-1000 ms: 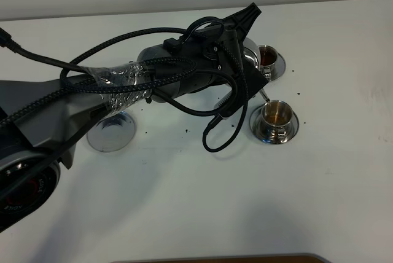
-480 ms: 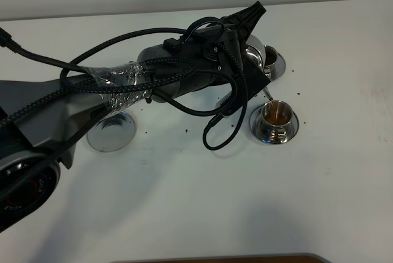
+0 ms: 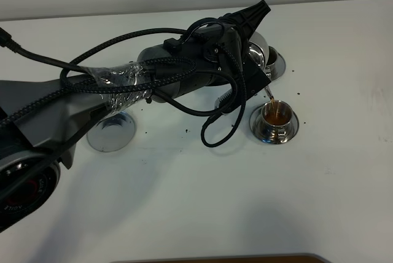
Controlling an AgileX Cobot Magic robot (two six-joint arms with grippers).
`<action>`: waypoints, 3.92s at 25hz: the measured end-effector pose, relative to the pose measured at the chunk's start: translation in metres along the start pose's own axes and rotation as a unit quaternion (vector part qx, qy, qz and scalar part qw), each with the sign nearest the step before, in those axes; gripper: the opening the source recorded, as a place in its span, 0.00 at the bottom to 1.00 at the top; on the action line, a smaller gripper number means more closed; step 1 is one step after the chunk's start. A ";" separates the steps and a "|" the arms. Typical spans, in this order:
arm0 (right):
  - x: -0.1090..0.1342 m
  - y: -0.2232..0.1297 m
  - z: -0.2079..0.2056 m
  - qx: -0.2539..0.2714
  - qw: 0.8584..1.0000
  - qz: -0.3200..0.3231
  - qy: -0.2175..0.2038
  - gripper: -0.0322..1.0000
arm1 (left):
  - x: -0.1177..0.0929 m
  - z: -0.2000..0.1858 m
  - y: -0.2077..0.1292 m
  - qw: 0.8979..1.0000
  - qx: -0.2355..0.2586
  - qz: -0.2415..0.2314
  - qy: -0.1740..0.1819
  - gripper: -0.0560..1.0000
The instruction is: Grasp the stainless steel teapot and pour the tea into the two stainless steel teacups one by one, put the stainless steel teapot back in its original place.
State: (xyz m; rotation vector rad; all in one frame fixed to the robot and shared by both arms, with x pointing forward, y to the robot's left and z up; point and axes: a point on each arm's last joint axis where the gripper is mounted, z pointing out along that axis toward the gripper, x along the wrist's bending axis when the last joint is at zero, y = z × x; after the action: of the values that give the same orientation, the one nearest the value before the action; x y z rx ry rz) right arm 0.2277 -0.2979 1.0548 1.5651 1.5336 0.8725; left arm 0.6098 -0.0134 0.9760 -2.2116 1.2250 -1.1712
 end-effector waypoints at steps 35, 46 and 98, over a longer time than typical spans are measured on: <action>0.000 0.000 0.000 0.000 1.000 0.000 0.000 0.27 | 0.006 0.000 -0.001 0.999 0.011 0.038 0.034 0.29; 0.000 0.000 0.000 0.000 1.000 0.000 0.000 0.27 | 0.008 -0.001 -0.001 0.998 0.012 0.044 0.040 0.29; 0.000 0.000 0.000 0.000 1.000 0.000 0.000 0.27 | -0.005 0.000 0.000 0.999 0.000 -0.018 -0.028 0.29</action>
State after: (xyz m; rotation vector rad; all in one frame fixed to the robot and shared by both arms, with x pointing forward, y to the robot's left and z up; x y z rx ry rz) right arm 0.2277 -0.2979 1.0548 1.5651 1.5336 0.8725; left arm 0.6082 -0.0090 0.9735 -2.2590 1.1671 -1.1137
